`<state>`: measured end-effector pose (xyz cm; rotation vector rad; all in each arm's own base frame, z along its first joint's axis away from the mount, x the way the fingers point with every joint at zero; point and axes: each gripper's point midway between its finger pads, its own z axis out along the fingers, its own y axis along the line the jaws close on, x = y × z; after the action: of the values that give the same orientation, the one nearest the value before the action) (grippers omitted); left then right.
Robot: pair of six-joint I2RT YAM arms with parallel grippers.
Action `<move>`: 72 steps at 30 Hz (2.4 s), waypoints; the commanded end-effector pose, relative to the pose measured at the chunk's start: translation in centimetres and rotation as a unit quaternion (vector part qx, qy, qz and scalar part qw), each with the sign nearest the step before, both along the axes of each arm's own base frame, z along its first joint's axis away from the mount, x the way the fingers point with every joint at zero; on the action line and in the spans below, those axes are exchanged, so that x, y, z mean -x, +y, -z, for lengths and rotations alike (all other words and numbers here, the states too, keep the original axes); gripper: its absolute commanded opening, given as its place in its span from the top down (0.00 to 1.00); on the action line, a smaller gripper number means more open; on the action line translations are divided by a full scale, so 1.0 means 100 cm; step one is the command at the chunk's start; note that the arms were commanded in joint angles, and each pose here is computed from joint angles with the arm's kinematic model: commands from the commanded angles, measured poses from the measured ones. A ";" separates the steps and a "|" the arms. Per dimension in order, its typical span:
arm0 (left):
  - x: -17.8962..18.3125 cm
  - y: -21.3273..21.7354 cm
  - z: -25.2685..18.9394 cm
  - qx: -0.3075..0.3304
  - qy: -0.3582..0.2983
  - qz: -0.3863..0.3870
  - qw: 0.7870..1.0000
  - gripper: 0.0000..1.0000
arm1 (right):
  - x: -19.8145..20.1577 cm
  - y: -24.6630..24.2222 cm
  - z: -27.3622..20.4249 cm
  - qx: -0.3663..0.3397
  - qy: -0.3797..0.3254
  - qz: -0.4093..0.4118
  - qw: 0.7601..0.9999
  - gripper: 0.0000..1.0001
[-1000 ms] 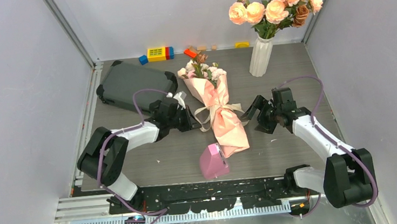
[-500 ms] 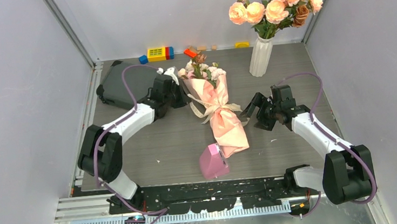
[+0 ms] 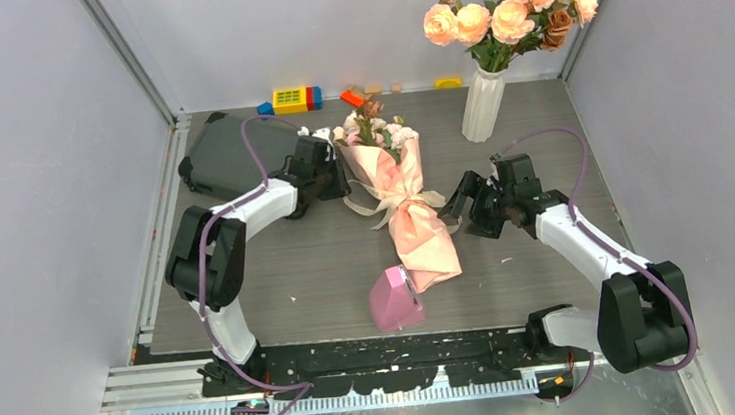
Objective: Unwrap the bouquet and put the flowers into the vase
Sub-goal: Adjust the ribbon on the wrapping paper.
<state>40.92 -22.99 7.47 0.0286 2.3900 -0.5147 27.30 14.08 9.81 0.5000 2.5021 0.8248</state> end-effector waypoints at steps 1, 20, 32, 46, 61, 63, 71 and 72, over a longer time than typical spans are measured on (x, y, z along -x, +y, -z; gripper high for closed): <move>-0.018 0.008 -0.045 -0.022 -0.054 -0.002 0.998 0.64 | -0.016 0.002 -0.025 0.027 -0.055 -0.015 0.998 0.15; 0.076 -0.045 -0.048 0.102 -0.058 0.158 0.981 0.55 | -0.023 0.005 -0.055 0.026 -0.111 0.009 0.993 0.14; 0.077 -0.070 -0.007 0.103 -0.098 0.219 0.965 0.61 | -0.021 0.006 -0.060 0.018 -0.119 0.020 0.993 0.15; 0.080 -0.084 0.017 0.070 -0.104 0.225 0.966 0.64 | -0.023 0.008 -0.060 0.020 -0.117 0.017 0.993 0.14; 0.073 -0.096 0.028 0.031 -0.119 0.218 0.968 0.57 | -0.023 0.010 -0.062 0.019 -0.124 0.006 0.992 0.15; 0.071 -0.094 0.029 0.018 -0.125 0.205 0.970 0.54 | -0.024 0.010 -0.064 0.020 -0.127 0.005 0.992 0.15; 0.067 -0.094 0.022 0.014 -0.151 0.194 0.969 0.47 | -0.022 0.010 -0.064 0.022 -0.131 -0.001 0.991 0.14; 0.067 -0.095 0.021 0.017 -0.154 0.198 0.968 0.46 | -0.021 0.010 -0.063 0.022 -0.129 -0.002 0.991 0.15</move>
<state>32.79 -31.89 3.52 0.5365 2.1764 -0.6927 28.74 14.62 14.59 0.4028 2.3376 0.7581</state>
